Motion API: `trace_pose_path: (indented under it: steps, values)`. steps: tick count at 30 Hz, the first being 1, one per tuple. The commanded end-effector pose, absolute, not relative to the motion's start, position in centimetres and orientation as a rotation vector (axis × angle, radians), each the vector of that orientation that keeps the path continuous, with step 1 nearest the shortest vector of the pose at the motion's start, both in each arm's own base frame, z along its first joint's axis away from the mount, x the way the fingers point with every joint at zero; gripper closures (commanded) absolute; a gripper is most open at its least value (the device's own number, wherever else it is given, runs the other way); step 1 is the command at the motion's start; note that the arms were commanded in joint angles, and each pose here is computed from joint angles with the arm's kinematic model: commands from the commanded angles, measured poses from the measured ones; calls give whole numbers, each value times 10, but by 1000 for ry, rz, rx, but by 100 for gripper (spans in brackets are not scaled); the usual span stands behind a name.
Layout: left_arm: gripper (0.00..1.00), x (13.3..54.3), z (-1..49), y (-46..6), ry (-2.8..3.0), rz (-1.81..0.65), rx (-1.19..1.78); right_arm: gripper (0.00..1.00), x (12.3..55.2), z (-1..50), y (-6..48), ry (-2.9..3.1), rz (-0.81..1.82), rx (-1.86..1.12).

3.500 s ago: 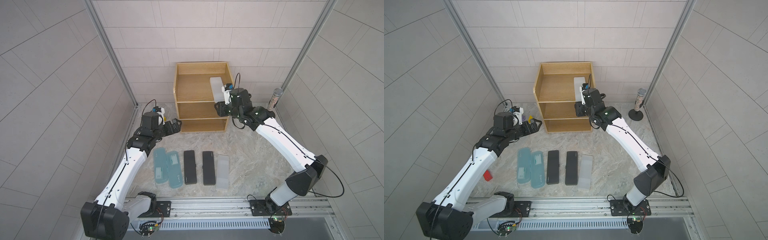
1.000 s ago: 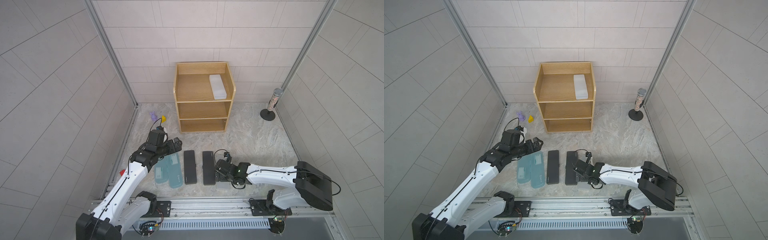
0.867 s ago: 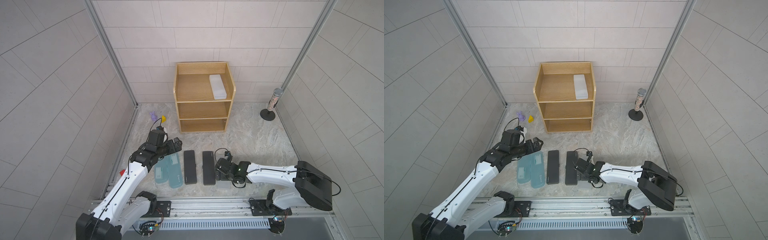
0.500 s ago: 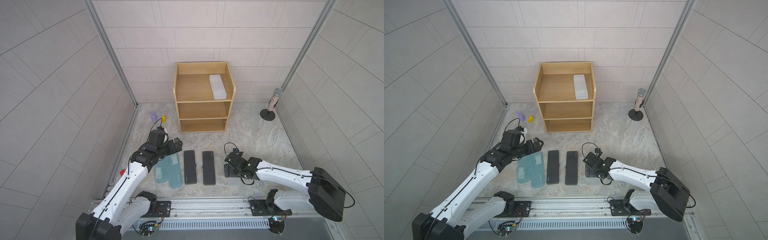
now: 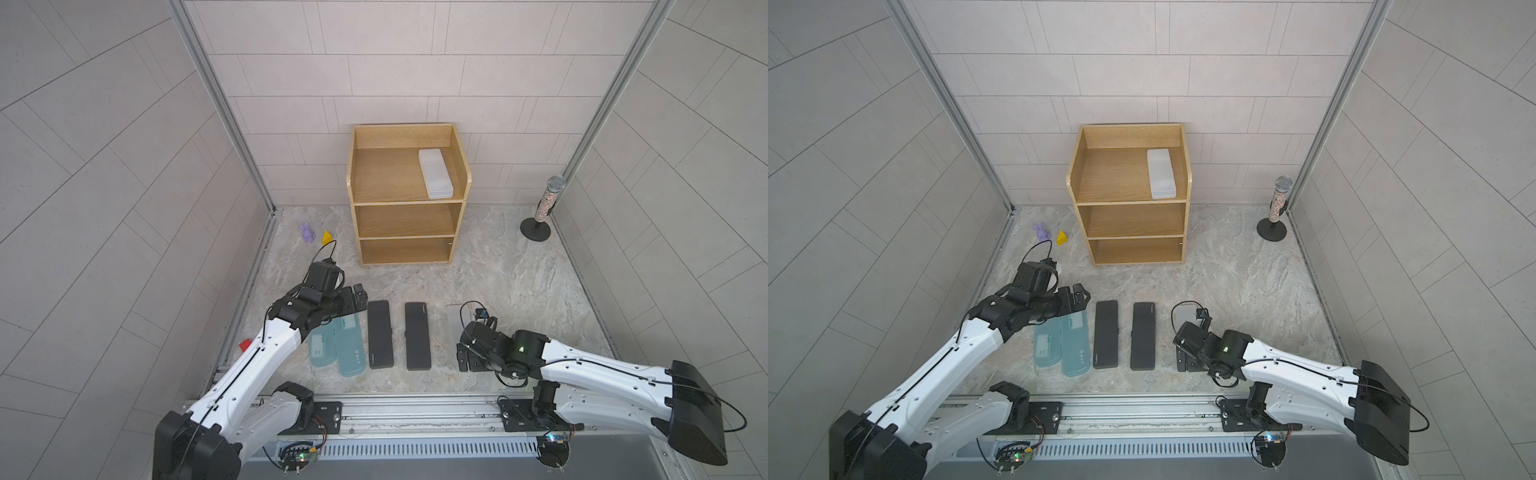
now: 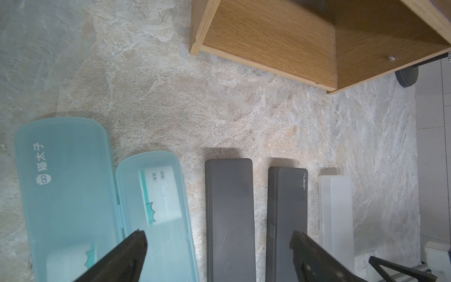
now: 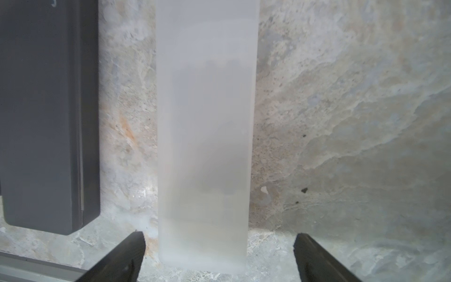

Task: Place the pencil cases on the shelf according to color
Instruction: Pick up the pencil case from the center of the board.

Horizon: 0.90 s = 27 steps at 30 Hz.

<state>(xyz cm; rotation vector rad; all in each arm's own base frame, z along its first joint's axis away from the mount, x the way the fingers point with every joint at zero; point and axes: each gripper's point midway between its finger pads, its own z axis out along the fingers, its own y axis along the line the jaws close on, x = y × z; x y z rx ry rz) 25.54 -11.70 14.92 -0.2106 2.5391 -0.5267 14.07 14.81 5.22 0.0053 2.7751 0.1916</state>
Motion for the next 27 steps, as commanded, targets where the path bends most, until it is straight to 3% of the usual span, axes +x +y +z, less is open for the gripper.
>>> trace_pose_path:
  steps: [1, 18, 27]
  values:
    - [0, 257, 163, -118, 2507, -522, -172, 0, 140, 41, 133, 2768, 105, 99]
    - [0, 260, 163, -122, 2517, -529, -132, 0, 140, 21, 156, 2838, 76, 54]
    - [0, 260, 163, -123, 2515, -534, -130, 0, 136, 29, 142, 2809, 28, 77]
